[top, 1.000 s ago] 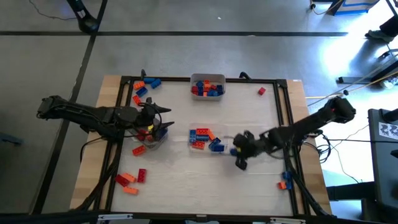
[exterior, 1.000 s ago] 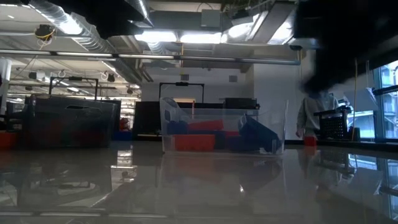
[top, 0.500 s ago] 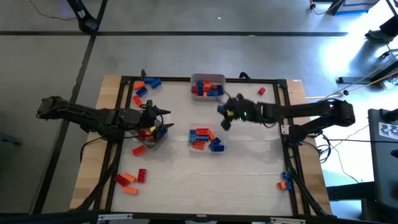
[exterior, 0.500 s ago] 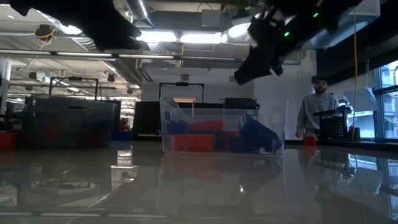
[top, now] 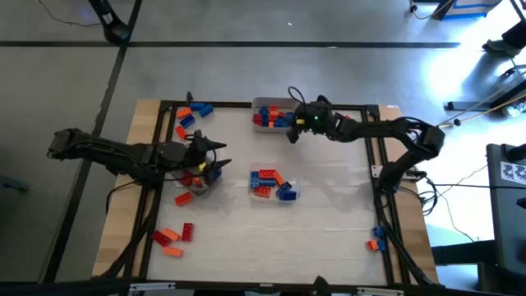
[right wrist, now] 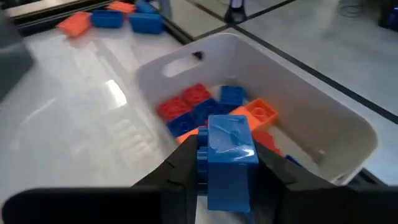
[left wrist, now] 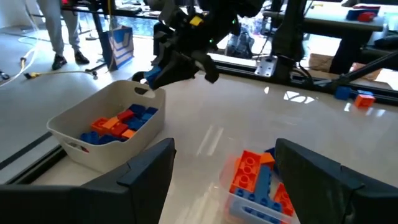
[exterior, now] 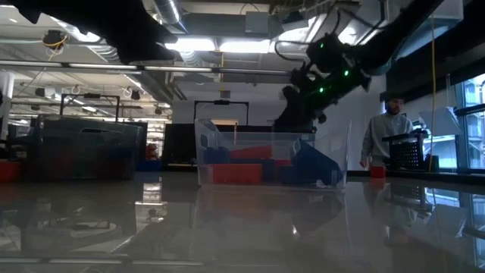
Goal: Sort blocks by size
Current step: Put the small blue game piece into the gray bin, then put the small orange game piece into the gray bin
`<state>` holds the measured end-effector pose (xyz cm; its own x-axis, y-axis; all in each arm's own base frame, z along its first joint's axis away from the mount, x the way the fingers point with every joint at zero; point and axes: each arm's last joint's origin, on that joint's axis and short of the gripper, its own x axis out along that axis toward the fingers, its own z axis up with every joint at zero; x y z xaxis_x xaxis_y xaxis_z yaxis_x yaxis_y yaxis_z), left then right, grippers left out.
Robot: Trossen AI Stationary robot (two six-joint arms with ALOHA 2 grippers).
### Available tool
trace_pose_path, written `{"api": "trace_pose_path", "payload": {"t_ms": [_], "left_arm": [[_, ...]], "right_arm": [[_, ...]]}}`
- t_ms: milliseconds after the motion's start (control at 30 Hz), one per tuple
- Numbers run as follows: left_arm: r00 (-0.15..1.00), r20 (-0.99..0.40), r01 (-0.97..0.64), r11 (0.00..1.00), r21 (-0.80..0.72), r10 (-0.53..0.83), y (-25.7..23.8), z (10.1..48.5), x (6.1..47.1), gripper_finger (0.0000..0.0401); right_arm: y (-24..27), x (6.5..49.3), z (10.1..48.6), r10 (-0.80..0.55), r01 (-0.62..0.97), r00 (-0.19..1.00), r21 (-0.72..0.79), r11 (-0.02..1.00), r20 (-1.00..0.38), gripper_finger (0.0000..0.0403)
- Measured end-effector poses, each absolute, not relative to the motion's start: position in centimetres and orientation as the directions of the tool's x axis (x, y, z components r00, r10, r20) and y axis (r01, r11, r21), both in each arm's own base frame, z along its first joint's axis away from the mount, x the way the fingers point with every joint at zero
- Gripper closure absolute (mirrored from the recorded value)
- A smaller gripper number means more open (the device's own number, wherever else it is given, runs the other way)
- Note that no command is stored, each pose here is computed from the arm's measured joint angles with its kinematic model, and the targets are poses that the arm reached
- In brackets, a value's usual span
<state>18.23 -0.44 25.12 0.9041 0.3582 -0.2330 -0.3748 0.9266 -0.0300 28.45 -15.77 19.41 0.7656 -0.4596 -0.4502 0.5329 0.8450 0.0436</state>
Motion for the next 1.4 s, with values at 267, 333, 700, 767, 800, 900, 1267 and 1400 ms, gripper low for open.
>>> {"api": "trace_pose_path", "payload": {"t_ms": [267,333,700,767,800,900,1267,1400], "left_arm": [[0.874,-0.250,-0.425,0.905,0.022,0.416,0.7,24.4,19.4,0.0136],[0.872,-0.239,-0.433,0.901,0.034,0.428,1.0,24.3,19.7,0.0136],[0.844,-0.223,-0.481,0.872,0.091,0.488,2.4,24.3,20.0,0.0136],[0.843,-0.223,-0.481,0.872,0.092,0.489,2.4,24.3,19.9,0.0136],[0.843,-0.223,-0.480,0.872,0.093,0.489,2.4,24.3,19.9,0.0136],[0.843,-0.233,-0.472,0.875,0.111,0.484,2.3,24.2,19.9,0.0136],[0.845,-0.236,-0.465,0.877,0.120,0.480,2.2,24.2,19.9,0.0136],[0.845,-0.236,-0.464,0.877,0.123,0.480,2.2,24.2,19.9,0.0136]], "right_arm": [[-18.1,28.7,17.9,-0.516,0.575,0.763,0.044,0.817,-0.390,0.0302],[-18.2,28.9,17.7,-0.520,0.576,0.765,0.043,0.816,-0.381,0.0302],[-18.9,30.0,17.1,-0.541,0.590,0.754,0.021,0.807,-0.373,0.0195],[-19.0,30.1,17.3,-0.553,0.601,0.744,0.014,0.799,-0.374,0.0167],[-18.9,30.0,17.5,-0.550,0.601,0.743,0.017,0.799,-0.380,0.0156],[-18.0,29.4,19.0,-0.528,0.585,0.745,0.020,0.810,-0.409,0.0135],[-6.5,24.6,24.6,-0.268,0.368,0.656,-0.011,0.930,-0.706,0.0141],[-1.9,22.4,24.8,-0.159,0.324,0.561,0.039,0.945,-0.812,0.0142]]}}
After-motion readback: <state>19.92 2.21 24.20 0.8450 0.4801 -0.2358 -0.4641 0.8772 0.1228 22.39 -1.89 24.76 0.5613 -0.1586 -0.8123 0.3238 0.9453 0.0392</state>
